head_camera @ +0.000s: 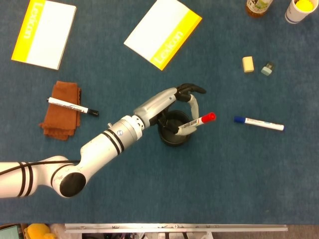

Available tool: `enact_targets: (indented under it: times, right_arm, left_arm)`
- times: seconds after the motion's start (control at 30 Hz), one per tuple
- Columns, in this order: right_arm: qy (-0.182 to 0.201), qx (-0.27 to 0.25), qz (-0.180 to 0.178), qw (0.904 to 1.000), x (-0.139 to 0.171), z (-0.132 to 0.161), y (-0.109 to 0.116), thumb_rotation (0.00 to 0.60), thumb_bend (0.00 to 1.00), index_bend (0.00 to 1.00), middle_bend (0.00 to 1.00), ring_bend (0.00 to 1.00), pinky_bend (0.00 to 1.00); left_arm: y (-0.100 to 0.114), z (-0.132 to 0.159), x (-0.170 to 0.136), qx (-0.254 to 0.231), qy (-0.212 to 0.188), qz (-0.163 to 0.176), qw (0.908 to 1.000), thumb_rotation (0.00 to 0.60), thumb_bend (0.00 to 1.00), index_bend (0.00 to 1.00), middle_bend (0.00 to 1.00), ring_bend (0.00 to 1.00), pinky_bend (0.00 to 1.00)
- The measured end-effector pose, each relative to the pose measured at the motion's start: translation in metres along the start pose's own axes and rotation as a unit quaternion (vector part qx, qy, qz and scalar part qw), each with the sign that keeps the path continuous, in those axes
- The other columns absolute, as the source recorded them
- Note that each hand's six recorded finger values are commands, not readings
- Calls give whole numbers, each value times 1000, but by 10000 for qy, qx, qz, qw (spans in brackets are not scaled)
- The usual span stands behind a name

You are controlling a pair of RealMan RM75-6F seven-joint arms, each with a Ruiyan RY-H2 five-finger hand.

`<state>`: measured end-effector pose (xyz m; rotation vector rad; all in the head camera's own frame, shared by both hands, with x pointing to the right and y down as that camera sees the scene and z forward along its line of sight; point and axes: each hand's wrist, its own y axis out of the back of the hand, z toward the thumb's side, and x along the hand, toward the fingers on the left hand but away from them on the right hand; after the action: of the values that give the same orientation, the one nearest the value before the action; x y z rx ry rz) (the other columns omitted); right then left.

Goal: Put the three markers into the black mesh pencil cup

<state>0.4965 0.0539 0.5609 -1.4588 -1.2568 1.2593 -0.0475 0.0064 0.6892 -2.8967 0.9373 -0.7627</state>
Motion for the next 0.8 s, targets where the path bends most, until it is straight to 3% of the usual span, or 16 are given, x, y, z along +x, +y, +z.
enact_targets:
  times: [0.43, 0.5, 0.63, 0.8]
  right_arm:
    - [27, -7, -51, 10000, 0, 3, 2, 600, 338, 82, 27, 0, 46]
    - [34, -11, -56, 10000, 0, 4, 2, 600, 338, 83, 27, 0, 45]
    - [36, -8, -66, 10000, 0, 5, 3, 600, 338, 82, 29, 0, 45]
    - [43, -18, -72, 10000, 0, 5, 2, 600, 338, 83, 30, 0, 45]
  left_arm:
    - [-8, -28, -3, -264, 203, 31, 9994, 600, 253, 597, 140, 0, 3]
    - [-10, -30, -3, -276, 197, 16, 9994, 600, 253, 515, 116, 0, 3]
    - [-11, -30, -4, -203, 160, -43, 9997, 600, 253, 222, 44, 0, 3]
    - [-2, -29, -7, -7, 98, -28, 9999, 600, 253, 165, 35, 0, 3]
